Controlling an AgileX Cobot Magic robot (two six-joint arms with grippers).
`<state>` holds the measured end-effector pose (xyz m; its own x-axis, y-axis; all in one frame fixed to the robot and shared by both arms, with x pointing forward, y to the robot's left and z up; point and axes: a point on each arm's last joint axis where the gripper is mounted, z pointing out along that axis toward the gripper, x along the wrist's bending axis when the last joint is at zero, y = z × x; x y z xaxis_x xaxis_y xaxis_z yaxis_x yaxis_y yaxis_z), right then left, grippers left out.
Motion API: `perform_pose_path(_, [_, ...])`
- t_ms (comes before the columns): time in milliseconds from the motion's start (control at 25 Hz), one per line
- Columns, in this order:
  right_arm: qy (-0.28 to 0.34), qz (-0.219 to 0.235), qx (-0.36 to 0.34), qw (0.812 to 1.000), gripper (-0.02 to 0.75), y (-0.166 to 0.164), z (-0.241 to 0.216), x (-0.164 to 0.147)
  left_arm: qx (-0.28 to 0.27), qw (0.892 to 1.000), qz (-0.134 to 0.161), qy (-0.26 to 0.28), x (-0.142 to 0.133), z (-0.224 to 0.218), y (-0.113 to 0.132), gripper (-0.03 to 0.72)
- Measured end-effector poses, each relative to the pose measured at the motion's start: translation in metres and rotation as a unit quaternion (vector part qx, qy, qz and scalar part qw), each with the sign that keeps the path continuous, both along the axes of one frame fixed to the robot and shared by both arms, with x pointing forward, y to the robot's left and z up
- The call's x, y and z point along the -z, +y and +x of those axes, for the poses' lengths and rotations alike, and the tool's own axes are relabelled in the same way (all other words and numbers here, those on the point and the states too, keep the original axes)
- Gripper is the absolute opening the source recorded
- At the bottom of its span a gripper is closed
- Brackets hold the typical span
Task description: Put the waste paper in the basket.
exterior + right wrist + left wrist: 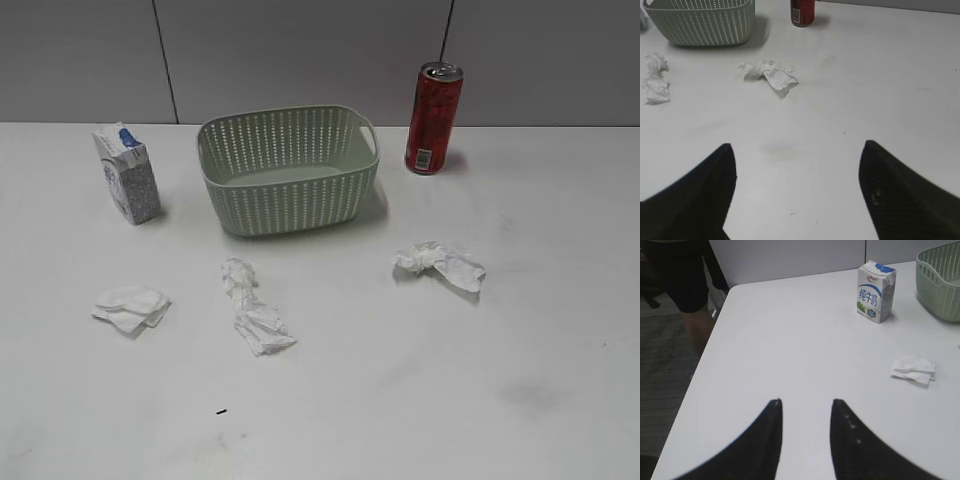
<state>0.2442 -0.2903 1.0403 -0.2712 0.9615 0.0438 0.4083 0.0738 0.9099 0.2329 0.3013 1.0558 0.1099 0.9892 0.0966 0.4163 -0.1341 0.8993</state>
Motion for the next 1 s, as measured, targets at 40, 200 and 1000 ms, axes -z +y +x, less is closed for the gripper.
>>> perform_pose_path(40, [0.000, 0.000, 0.000, 1.000, 0.580, 0.0000, 0.0000, 0.0000, 0.000, 1.000, 0.000, 0.000, 0.0000, 0.0000, 0.0000, 0.237])
perform_pose_path(200, [0.000, 0.000, 0.000, 1.000, 0.580, 0.0000, 0.0000, 0.0000, 0.000, 1.000, 0.000, 0.000, 0.0000, 0.0000, -0.0001, 0.237])
perform_pose_path(1000, [-0.002, -0.008, 0.004, 1.000, 0.580, -0.0013, 0.0003, 0.0001, 0.000, 1.000, 0.000, 0.000, 0.0000, 0.0000, 0.0000, 0.237])
